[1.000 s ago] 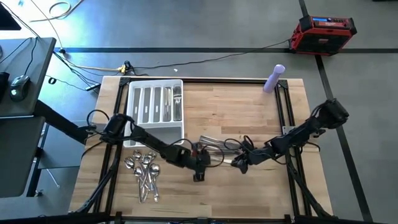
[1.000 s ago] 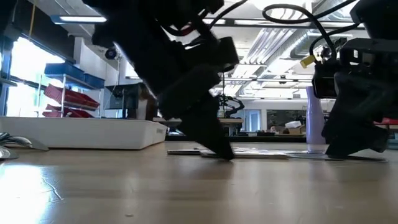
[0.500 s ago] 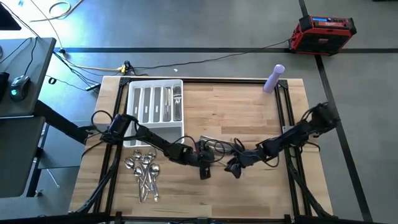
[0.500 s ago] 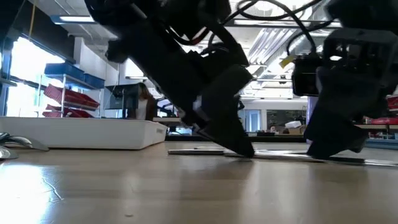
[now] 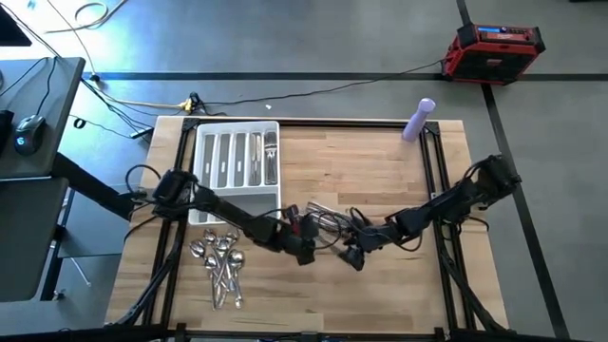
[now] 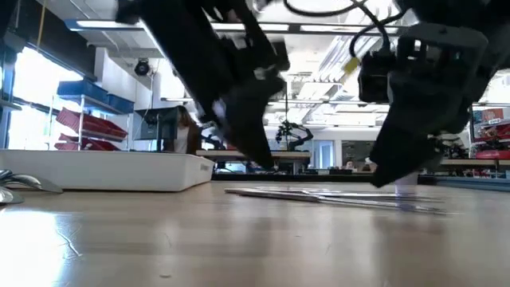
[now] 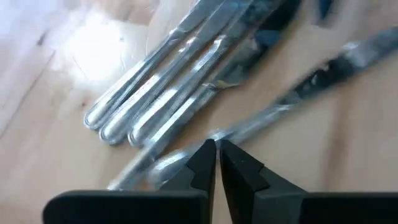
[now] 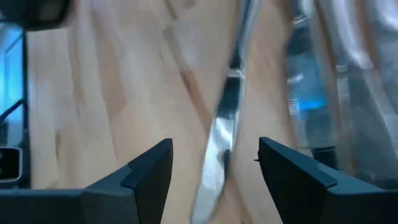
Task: Sort silverware
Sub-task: Put the knife in the silverware tray
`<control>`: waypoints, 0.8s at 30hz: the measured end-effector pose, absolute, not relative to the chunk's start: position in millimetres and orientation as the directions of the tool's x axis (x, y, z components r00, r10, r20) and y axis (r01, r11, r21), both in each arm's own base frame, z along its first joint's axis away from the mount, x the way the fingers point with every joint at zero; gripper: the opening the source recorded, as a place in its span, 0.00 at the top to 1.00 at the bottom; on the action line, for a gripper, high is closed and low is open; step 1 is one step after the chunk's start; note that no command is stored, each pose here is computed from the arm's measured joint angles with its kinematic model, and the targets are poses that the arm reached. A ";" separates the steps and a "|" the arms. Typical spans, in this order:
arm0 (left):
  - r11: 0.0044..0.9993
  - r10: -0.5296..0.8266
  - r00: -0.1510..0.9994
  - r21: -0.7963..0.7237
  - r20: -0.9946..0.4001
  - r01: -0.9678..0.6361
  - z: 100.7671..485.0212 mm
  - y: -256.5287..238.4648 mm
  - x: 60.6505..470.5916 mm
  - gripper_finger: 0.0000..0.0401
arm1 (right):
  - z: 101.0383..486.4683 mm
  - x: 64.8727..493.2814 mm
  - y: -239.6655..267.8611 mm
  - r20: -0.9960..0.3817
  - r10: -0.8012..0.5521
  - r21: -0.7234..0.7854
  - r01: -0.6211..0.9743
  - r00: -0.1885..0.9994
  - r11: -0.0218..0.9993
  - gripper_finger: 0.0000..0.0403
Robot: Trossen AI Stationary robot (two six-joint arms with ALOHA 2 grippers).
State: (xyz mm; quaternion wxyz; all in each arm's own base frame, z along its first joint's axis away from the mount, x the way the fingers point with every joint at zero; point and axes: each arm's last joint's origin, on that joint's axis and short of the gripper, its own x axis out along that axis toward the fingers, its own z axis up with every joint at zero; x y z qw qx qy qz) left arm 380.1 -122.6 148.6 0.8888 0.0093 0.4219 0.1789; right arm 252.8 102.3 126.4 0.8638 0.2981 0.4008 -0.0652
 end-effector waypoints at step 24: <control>0.995 0.088 0.666 0.035 -0.741 -0.092 84.8 -111.9 418.8 1.00 | 98.6 278.7 106.2 -0.658 0.253 0.606 0.298 0.710 0.738 0.45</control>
